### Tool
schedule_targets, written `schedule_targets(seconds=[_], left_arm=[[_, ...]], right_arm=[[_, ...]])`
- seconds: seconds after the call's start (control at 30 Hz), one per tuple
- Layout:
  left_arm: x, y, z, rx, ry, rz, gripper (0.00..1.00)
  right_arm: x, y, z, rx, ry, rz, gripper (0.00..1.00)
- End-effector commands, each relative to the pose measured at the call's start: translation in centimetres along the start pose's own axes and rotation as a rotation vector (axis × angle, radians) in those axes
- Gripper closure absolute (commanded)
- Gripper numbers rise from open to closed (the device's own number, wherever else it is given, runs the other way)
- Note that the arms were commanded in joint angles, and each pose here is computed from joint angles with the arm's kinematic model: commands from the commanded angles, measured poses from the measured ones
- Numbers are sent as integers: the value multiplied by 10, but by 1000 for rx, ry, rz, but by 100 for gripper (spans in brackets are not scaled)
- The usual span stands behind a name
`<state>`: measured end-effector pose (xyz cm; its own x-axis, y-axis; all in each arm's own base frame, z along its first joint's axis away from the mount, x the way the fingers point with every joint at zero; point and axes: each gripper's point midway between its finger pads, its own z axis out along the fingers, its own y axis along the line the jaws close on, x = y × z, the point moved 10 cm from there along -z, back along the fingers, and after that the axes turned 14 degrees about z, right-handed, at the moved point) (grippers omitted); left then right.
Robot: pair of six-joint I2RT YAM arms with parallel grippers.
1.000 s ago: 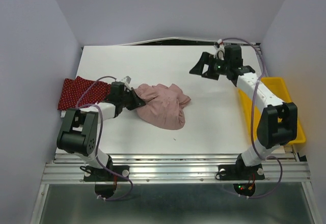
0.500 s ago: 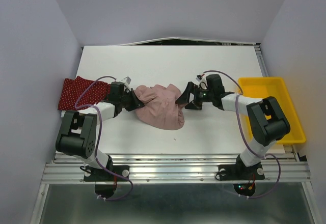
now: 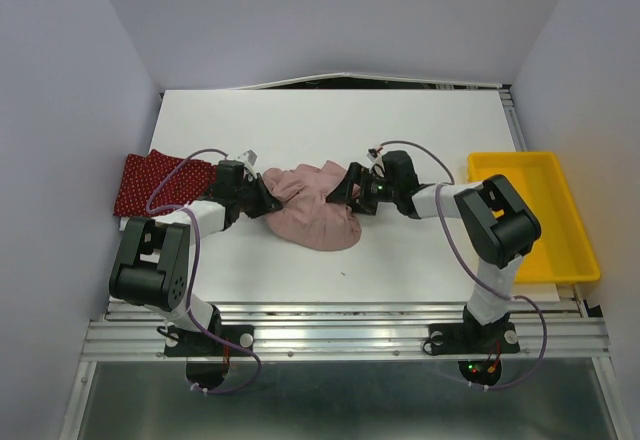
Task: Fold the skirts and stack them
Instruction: Neatly place the folded skirt to the corner
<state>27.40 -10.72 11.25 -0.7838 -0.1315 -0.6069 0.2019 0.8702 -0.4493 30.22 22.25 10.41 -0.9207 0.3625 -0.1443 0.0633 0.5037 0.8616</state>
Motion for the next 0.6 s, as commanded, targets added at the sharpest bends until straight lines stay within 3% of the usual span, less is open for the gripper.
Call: schedule_targets(seconds=[0.0, 0.27, 0.43, 0.57], left_arm=[[-15, -6, -3, 10, -49, 39, 100], [-21, -7, -5, -2, -56, 56, 100], [-15, -5, -4, -4, -49, 57, 100], [-16, -6, -1, 6, -47, 56, 100]], right_arm=[[-4, -32, 18, 229, -94, 8, 0], [-19, -25, -8, 533, -182, -74, 0], [-31, -10, -14, 560, -244, -200, 0], [-30, -20, 10, 528, -159, -203, 0]])
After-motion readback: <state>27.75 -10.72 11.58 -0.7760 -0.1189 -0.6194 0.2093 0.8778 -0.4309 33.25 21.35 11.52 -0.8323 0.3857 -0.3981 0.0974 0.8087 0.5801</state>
